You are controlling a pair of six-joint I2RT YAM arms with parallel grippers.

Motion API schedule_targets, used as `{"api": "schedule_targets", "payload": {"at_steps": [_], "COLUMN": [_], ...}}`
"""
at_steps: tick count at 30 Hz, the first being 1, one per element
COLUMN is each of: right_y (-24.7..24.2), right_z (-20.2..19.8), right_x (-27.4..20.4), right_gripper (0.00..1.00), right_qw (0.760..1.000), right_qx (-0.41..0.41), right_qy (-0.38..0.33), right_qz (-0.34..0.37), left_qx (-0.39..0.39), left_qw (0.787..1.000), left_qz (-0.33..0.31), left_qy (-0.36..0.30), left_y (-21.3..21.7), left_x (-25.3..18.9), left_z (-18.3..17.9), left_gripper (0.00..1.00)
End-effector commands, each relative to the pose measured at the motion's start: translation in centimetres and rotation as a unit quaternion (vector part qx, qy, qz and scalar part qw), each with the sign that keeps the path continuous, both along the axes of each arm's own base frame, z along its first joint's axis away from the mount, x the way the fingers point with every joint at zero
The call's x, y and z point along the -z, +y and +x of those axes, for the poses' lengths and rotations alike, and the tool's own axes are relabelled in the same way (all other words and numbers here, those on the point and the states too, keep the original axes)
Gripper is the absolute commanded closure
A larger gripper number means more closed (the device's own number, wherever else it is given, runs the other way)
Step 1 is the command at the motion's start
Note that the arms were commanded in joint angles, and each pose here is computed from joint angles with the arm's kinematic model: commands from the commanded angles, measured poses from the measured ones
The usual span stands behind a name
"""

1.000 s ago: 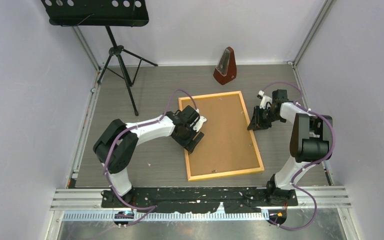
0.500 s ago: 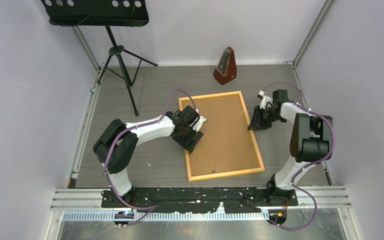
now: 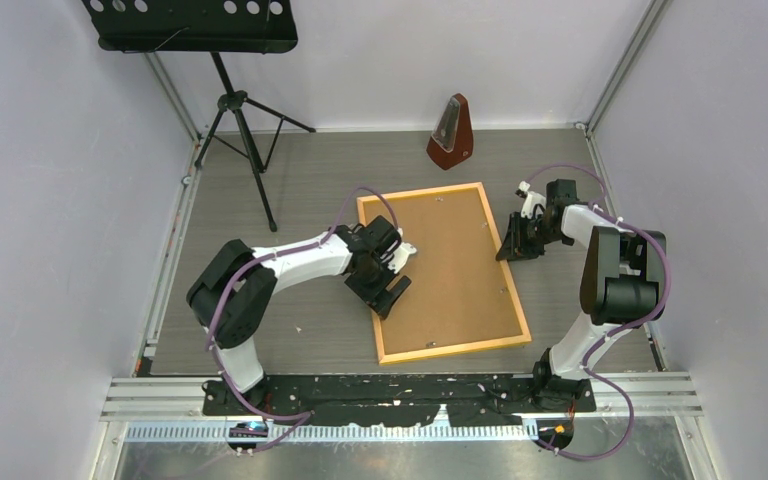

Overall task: Put the photo into the frame
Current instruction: Install the photo frame at the center of the board.

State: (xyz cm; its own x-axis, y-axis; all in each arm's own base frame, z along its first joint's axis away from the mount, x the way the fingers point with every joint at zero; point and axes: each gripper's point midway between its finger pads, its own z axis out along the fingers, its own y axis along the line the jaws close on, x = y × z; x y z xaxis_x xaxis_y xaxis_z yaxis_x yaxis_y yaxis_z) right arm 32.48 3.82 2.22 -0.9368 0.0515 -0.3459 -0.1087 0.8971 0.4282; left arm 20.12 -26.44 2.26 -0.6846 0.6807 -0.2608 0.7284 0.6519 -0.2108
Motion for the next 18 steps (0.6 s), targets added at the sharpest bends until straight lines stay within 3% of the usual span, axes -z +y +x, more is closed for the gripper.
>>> {"api": "schedule_targets", "payload": {"at_steps": [1,13,18], "right_y": [-0.3,-0.1,0.0], "right_z": [0.9,0.8,0.8], "right_x": [-0.1,-0.2,-0.3], "right_gripper": [0.94,0.94,0.94], "right_qw": [1.0,1.0,1.0], "right_qx": [0.007,0.004,0.003], "right_qy": [-0.01,-0.011,-0.012], "right_qz": [0.0,0.007,0.011], "left_qx": [0.021,0.002,-0.002], "left_qw": [0.997,0.998,0.999], "left_qz": [0.018,0.035,0.04], "left_qy": [0.078,0.042,0.031], "left_y": [0.8,0.5,0.6], "left_x": [1.8,2.4,2.7], "left_z": [-3.7,-1.7,-1.2], "left_gripper": [0.26,0.36,0.5]}}
